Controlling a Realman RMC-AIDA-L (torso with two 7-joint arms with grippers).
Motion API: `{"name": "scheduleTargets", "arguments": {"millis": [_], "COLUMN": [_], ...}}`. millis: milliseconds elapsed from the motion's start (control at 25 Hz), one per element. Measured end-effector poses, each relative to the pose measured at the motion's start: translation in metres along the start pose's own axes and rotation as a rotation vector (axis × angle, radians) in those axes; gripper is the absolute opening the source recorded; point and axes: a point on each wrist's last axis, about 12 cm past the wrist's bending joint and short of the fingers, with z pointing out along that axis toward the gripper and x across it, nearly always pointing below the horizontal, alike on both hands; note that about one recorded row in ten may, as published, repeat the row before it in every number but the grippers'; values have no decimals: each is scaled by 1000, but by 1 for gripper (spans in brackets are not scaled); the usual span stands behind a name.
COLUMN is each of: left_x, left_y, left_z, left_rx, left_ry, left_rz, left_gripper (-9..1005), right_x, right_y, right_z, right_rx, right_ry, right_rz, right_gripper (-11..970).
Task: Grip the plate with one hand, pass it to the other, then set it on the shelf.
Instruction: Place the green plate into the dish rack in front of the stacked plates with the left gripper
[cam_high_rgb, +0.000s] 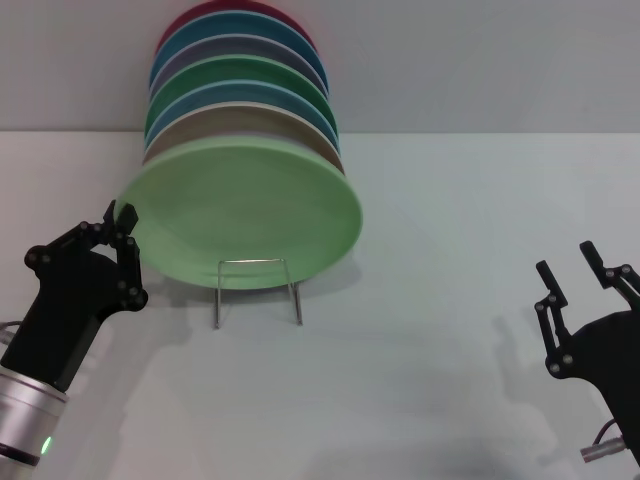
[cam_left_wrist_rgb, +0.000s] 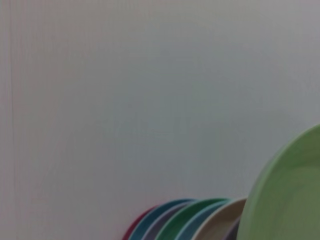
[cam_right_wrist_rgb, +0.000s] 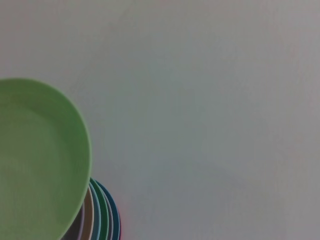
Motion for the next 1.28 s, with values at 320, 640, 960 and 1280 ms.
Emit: {"name": "scheduleTargets", "arguments": {"millis": [320, 640, 960, 1280], "left_x": [7, 10, 11, 1], "left_y": [0, 0, -2, 2], "left_z": [3, 2, 2, -17], "left_rx": [10, 17, 32, -7], "left_ry": [65, 91, 95, 7], "left_rz": [13, 15, 10, 3], "left_gripper": [35, 36, 95, 253], "right_x": [1, 2, 1, 4], "right_y": [-1, -3, -3, -8], "right_z": [3, 7, 9, 13], "right_rx": [8, 20, 19, 56], "right_ry": [-4, 0, -7, 5], "right_rz": [-3, -6, -6, 15], "right_gripper": [336, 338, 336, 337]}}
